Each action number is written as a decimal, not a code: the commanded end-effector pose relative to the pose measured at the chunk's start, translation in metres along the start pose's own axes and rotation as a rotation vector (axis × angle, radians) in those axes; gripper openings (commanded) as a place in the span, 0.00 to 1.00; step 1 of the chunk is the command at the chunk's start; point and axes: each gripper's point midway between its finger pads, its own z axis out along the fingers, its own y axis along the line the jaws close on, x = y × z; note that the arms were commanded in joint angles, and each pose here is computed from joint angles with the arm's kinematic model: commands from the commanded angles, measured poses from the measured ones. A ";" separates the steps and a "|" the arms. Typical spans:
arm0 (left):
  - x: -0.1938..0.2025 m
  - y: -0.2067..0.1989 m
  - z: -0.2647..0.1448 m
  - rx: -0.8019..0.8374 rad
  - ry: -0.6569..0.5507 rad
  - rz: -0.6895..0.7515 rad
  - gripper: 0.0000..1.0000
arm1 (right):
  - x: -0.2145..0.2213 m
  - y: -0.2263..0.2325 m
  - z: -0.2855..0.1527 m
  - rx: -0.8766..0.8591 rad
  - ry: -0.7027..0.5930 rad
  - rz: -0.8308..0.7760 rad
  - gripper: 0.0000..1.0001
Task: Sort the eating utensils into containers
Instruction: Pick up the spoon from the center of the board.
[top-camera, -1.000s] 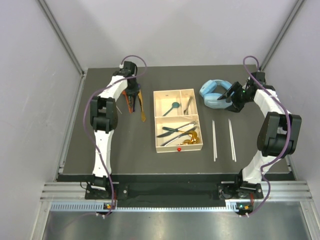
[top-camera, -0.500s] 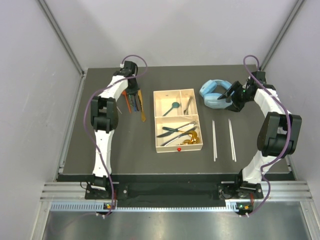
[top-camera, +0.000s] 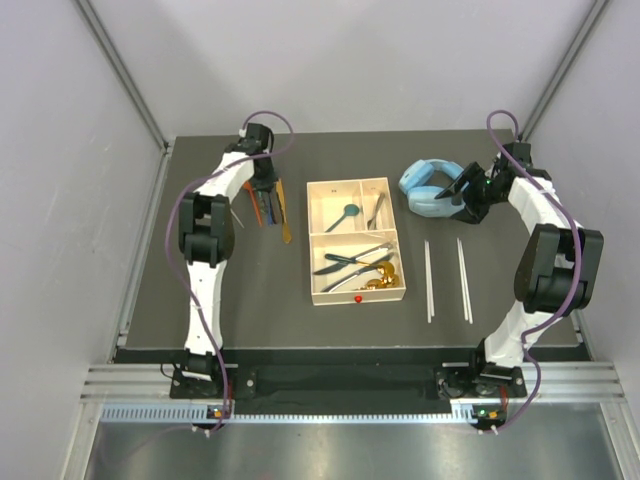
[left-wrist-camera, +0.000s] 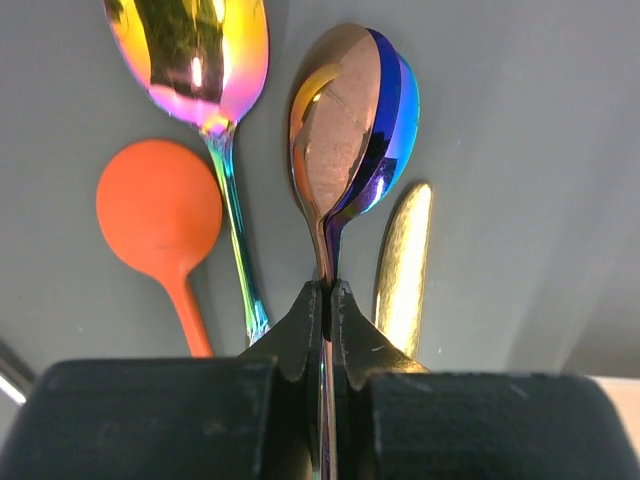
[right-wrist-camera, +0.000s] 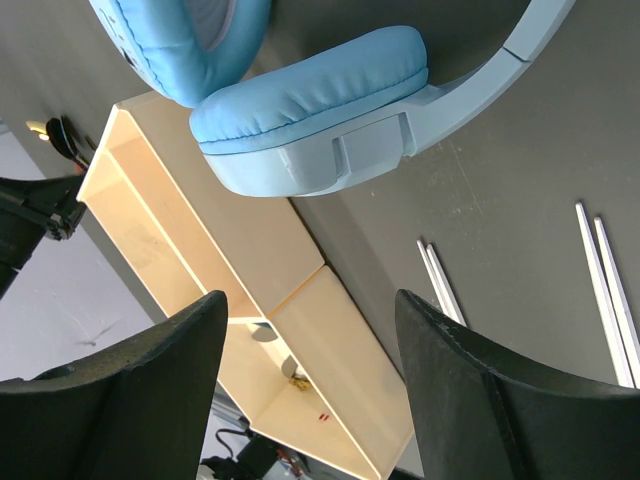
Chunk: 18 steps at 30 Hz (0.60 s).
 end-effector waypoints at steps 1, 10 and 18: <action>-0.003 -0.003 -0.029 0.037 0.008 0.020 0.00 | -0.009 0.013 -0.001 -0.036 -0.025 -0.034 0.68; -0.008 -0.012 -0.056 0.098 -0.010 0.025 0.00 | -0.011 0.017 0.001 -0.052 -0.020 -0.036 0.68; 0.014 -0.013 -0.053 0.128 0.070 0.027 0.00 | -0.010 0.018 0.004 -0.059 -0.009 -0.039 0.68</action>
